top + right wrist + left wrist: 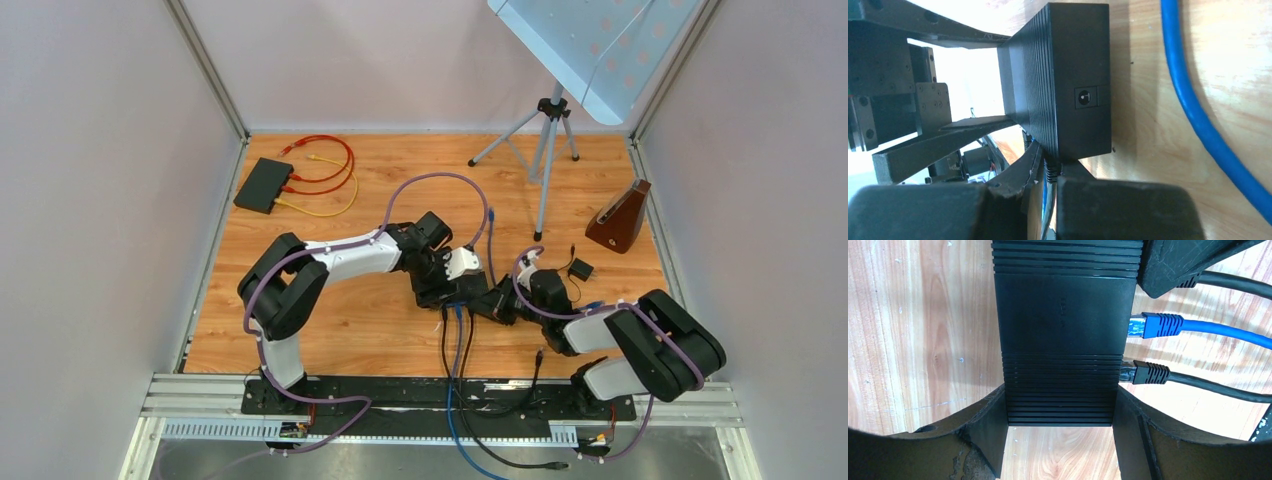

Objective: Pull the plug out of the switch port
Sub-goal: Pull the connector from the switch port.

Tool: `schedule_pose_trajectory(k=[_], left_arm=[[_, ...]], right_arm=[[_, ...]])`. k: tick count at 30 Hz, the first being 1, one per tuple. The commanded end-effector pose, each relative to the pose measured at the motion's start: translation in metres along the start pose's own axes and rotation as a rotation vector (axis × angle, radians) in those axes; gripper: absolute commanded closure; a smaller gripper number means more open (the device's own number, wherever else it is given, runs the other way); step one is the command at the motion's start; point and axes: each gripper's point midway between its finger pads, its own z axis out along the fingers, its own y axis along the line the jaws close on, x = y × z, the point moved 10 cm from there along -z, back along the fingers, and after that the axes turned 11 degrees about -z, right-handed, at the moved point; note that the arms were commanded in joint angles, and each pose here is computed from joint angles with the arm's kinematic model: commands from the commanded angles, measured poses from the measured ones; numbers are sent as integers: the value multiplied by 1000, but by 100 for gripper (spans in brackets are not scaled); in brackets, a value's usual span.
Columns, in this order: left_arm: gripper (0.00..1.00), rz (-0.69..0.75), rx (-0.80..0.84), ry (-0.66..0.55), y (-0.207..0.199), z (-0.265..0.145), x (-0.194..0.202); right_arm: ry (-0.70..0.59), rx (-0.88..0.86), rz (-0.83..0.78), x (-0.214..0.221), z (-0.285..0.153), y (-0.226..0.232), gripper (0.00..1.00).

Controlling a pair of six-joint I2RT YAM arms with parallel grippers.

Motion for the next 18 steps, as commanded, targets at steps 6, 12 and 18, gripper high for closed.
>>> schedule_pose_trajectory(k=[6, 12, 18], left_arm=[[35, -62, 23, 76, -3, 11, 11], [35, -72, 33, 82, -3, 15, 10], [37, -86, 26, 87, -2, 15, 11]], right_arm=[[74, -97, -82, -2, 0, 11, 100], [139, 19, -18, 2, 6, 0, 100], [199, -188, -59, 9, -4, 10, 100]])
